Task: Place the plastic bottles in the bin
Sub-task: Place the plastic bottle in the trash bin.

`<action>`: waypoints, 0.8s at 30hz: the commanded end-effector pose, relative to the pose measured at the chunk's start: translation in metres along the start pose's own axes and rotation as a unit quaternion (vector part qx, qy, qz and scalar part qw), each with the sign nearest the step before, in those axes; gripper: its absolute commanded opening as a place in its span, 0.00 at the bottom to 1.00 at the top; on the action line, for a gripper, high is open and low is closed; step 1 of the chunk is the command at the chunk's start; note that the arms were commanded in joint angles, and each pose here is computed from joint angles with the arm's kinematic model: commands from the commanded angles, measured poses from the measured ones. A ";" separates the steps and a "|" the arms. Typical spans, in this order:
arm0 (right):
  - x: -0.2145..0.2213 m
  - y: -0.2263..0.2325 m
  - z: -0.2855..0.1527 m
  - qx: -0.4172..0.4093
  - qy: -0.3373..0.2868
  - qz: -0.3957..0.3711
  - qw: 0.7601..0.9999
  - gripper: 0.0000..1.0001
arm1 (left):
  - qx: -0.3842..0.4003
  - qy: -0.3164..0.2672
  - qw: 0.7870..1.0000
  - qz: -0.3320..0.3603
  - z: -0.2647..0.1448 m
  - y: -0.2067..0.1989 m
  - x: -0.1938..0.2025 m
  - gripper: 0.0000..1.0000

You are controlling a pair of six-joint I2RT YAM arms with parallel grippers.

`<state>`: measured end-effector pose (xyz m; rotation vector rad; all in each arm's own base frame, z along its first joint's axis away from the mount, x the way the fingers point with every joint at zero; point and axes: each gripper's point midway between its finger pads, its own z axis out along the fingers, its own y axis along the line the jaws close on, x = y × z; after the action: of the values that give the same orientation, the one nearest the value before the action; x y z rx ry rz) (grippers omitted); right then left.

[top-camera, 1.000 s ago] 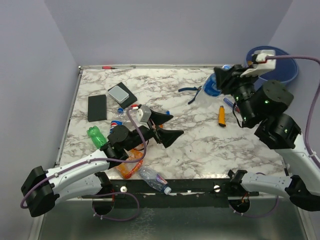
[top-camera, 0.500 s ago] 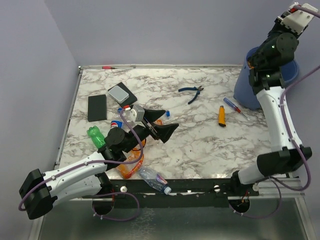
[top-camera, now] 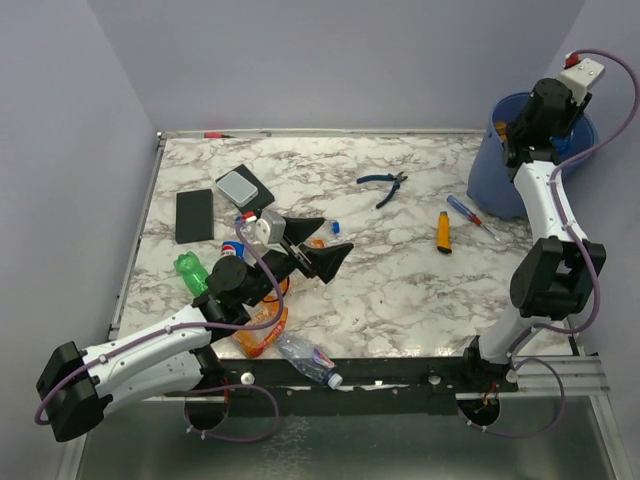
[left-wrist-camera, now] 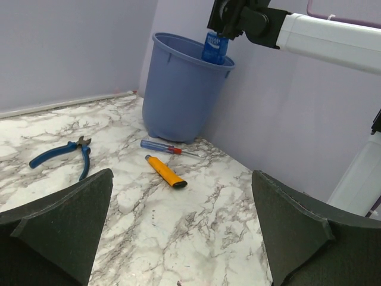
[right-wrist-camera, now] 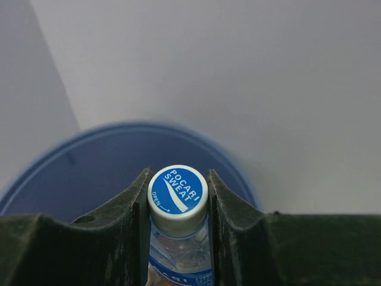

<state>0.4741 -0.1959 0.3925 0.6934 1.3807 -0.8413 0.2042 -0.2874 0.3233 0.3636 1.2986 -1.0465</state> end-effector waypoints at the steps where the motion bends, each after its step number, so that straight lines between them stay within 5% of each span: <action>1: 0.031 0.024 -0.008 -0.053 0.048 0.038 0.997 0.00 | -0.011 -0.006 1.000 0.010 0.000 0.003 -0.005 0.99; 4: 0.048 0.041 -0.013 -0.090 0.086 0.047 0.991 0.01 | -0.009 -0.001 1.000 0.008 0.001 0.003 -0.002 0.99; 6: 0.060 0.051 -0.017 -0.114 0.116 0.047 0.986 0.10 | -0.010 0.002 1.000 0.008 0.002 0.004 0.001 0.99; 10: 0.067 0.061 -0.024 -0.140 0.142 0.054 0.978 0.54 | -0.011 0.009 1.000 0.010 0.003 0.005 0.005 0.99; 13: 0.060 0.060 -0.026 -0.145 0.140 0.063 0.977 0.73 | -0.011 0.012 1.000 0.010 0.004 0.005 0.007 0.99; 20: -0.019 0.049 -0.031 -0.161 0.077 0.128 0.976 0.85 | -0.014 0.016 1.000 0.011 0.005 0.007 0.010 0.99; 24: -0.090 0.049 -0.062 -0.230 0.028 0.216 0.949 0.90 | -0.030 0.018 0.999 0.013 0.005 0.013 0.012 0.99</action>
<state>0.5061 -0.1421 0.3783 0.6716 1.5444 -0.3743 0.2095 -0.2918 0.3117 0.3748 1.3316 -1.0217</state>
